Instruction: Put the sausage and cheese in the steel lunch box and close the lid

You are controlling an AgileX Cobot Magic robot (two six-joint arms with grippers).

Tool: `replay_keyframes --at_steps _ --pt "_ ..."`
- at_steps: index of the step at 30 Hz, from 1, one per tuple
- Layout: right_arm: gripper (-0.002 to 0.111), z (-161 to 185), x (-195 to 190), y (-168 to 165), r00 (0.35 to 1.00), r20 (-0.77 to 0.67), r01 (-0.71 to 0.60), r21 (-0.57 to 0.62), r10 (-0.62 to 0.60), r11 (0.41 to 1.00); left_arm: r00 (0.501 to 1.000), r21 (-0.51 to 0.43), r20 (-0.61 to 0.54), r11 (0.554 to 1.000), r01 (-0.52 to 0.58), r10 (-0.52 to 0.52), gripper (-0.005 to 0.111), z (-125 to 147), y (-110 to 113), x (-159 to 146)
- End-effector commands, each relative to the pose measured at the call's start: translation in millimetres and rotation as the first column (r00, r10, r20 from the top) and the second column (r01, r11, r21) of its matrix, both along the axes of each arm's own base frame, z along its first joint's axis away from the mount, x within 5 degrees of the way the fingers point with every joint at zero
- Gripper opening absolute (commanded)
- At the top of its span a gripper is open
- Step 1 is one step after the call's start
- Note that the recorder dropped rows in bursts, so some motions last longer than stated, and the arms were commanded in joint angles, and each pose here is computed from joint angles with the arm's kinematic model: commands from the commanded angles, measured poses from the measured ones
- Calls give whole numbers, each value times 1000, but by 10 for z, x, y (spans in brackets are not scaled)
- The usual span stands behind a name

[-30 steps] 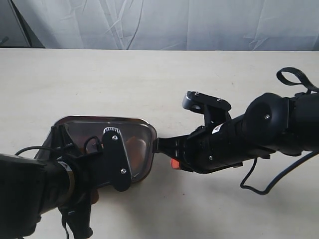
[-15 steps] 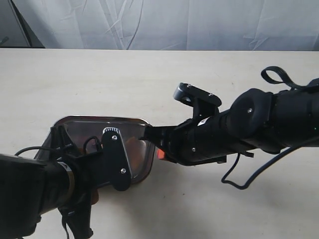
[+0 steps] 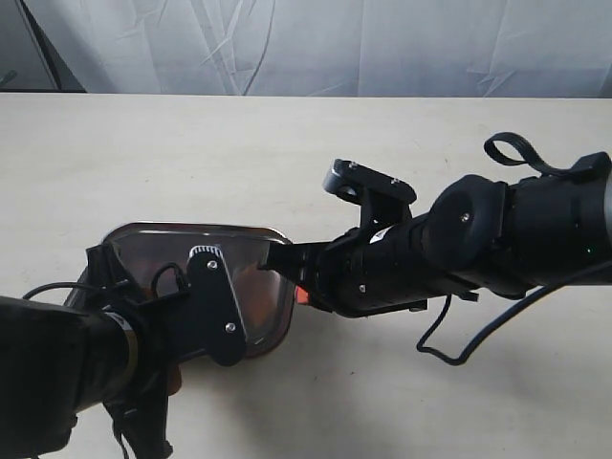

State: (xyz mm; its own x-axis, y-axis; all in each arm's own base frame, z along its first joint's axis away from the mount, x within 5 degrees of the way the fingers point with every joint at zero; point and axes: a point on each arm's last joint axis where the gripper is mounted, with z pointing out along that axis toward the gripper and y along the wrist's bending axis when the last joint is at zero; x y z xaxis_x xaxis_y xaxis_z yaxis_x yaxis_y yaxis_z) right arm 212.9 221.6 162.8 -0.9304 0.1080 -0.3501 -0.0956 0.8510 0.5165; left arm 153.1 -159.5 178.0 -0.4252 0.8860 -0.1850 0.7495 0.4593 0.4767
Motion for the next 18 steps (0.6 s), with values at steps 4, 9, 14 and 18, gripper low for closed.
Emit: replay_keyframes --at_steps 4,9,14,18 --pt "0 18 55 3 998 55 20 -3 -20 1000 1000 9 -15 1000 -27 27 43 -12 22 -21" --pt "0 21 63 1 997 69 19 -7 -18 1000 1000 13 -12 1000 -24 24 43 -10 23 -18" --pt "0 24 70 -1 997 79 18 -9 -18 1000 999 30 4 999 -38 38 43 40 17 9" --pt "0 48 76 -5 995 95 19 -7 -18 1000 999 48 14 998 -47 47 43 73 20 26"
